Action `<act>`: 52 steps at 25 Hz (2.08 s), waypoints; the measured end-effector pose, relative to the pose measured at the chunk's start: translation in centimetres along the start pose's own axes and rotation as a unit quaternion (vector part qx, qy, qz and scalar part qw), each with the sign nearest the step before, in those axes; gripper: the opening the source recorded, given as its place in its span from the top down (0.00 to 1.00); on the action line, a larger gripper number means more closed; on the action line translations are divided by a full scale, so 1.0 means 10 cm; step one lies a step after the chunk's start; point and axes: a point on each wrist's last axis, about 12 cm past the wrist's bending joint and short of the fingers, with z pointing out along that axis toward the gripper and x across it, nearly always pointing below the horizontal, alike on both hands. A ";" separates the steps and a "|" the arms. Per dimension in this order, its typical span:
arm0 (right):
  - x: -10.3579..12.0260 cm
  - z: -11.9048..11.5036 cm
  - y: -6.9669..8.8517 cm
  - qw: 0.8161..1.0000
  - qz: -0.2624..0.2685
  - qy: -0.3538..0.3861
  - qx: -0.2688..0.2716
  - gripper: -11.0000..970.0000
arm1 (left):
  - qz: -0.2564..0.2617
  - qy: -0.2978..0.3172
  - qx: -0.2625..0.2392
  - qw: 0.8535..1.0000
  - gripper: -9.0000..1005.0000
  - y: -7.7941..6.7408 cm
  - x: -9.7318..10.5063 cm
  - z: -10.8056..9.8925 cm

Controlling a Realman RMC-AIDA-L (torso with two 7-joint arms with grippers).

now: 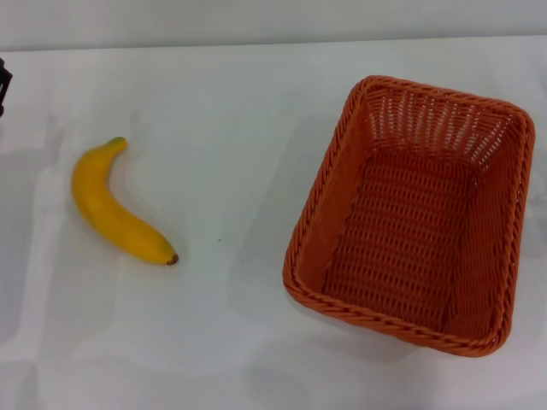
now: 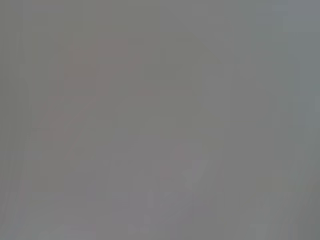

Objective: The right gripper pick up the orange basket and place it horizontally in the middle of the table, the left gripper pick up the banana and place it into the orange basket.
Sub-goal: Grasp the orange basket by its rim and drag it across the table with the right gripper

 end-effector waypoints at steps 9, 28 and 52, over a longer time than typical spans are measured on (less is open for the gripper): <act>0.00 0.00 -0.01 1.000 0.002 0.000 0.000 0.17 | -0.005 0.004 -0.010 1.000 0.12 0.03 0.02 -0.02; -0.97 0.64 0.23 0.963 0.014 0.050 -0.265 0.21 | -0.028 0.006 -0.042 0.999 0.13 0.11 0.07 -0.13; -1.64 1.14 1.67 0.791 -0.269 0.403 -0.373 0.27 | -0.031 -0.006 -0.054 0.998 0.13 0.14 0.02 -0.08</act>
